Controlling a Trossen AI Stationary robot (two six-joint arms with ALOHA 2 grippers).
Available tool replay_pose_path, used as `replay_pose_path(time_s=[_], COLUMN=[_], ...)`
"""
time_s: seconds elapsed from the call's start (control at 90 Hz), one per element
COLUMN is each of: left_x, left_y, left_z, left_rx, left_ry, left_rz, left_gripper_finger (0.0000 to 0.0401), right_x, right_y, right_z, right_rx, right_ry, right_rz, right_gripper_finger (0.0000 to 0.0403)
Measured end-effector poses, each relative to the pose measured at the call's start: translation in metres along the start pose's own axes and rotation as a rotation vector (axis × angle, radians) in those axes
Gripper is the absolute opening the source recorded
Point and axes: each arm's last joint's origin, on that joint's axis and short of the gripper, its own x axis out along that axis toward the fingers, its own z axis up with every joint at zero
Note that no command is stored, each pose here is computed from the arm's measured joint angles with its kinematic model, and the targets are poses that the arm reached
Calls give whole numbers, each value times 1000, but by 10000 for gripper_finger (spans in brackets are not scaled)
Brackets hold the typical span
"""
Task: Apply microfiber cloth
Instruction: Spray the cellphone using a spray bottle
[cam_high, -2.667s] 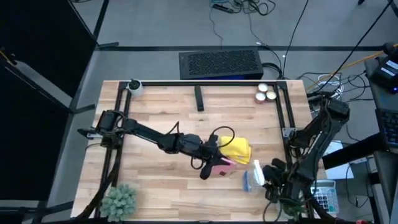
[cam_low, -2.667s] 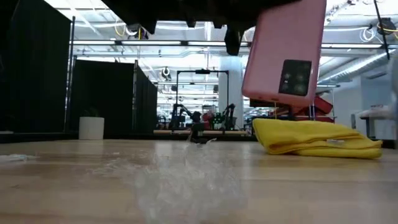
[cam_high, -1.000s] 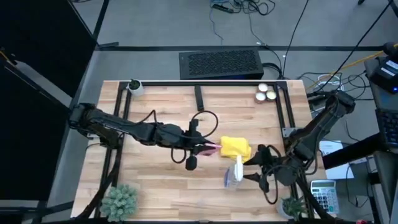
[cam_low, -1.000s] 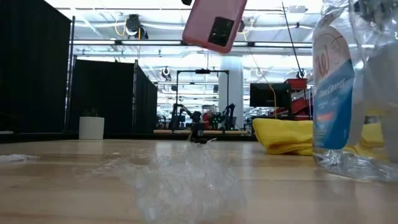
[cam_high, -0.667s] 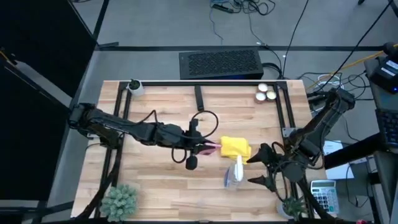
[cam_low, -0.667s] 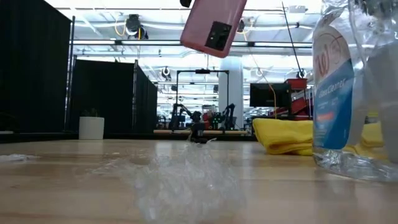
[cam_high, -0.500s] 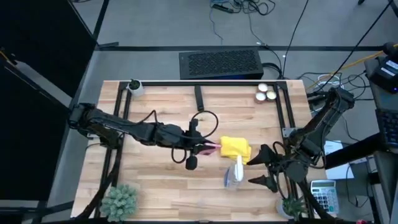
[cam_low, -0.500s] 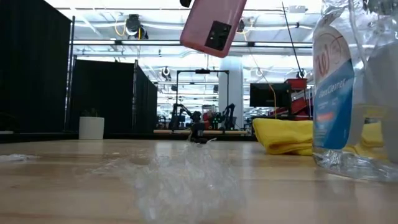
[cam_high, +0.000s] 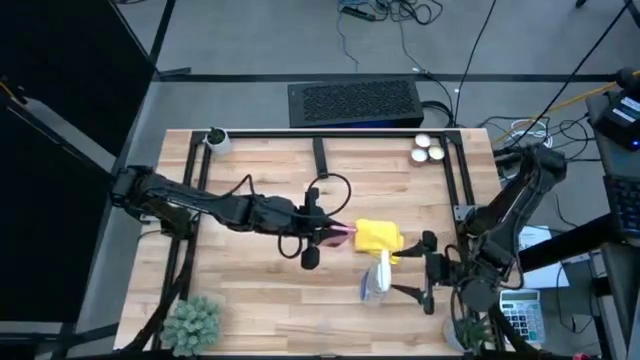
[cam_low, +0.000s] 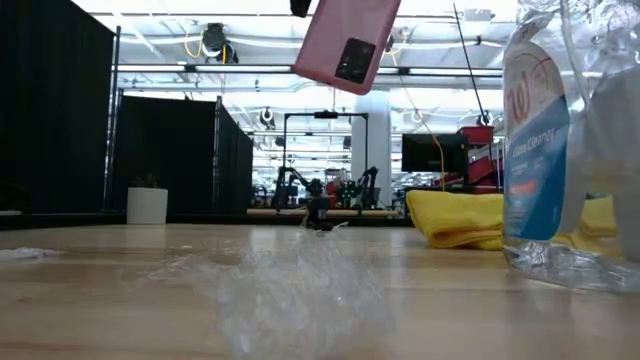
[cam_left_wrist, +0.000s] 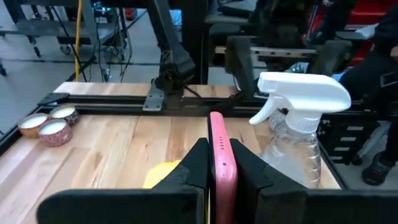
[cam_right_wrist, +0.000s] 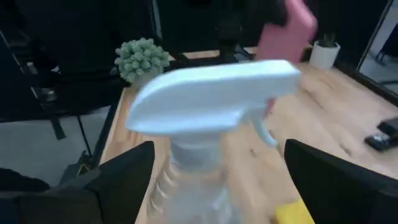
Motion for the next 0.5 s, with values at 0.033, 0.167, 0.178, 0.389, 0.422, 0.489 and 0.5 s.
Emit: replay_pose_path(time_s=[0.033, 0.167, 0.178, 0.389, 0.422, 0.489, 0.5], left_x=[0, 0, 0, 2, 3, 5, 6], left_y=[0, 0, 0, 1, 2, 3, 3], left_z=[0, 0, 1, 1, 2, 2, 2], left_rx=[0, -1, -1, 0, 1, -1, -1], left_ry=[0, -5, -6, -25, -40, -50, -53], left_rz=[0, -1, -1, -3, -3, -1, -1], left_gripper_finger=[13, 13, 13, 13, 13, 13, 13], right_x=[1, 2, 3, 15, 18, 25, 26], right_y=[2, 3, 3, -2, -2, -3, -3], right_z=[0, 2, 2, 1, -1, -4, -4], right_rx=[-8, -41, -43, -75, -80, -87, -87], right_ry=[-7, -29, -29, -21, -14, 9, 12], right_rz=[5, -8, -12, -66, -71, -67, -68], right_gripper_finger=[341, 341, 341, 341, 341, 341, 341])
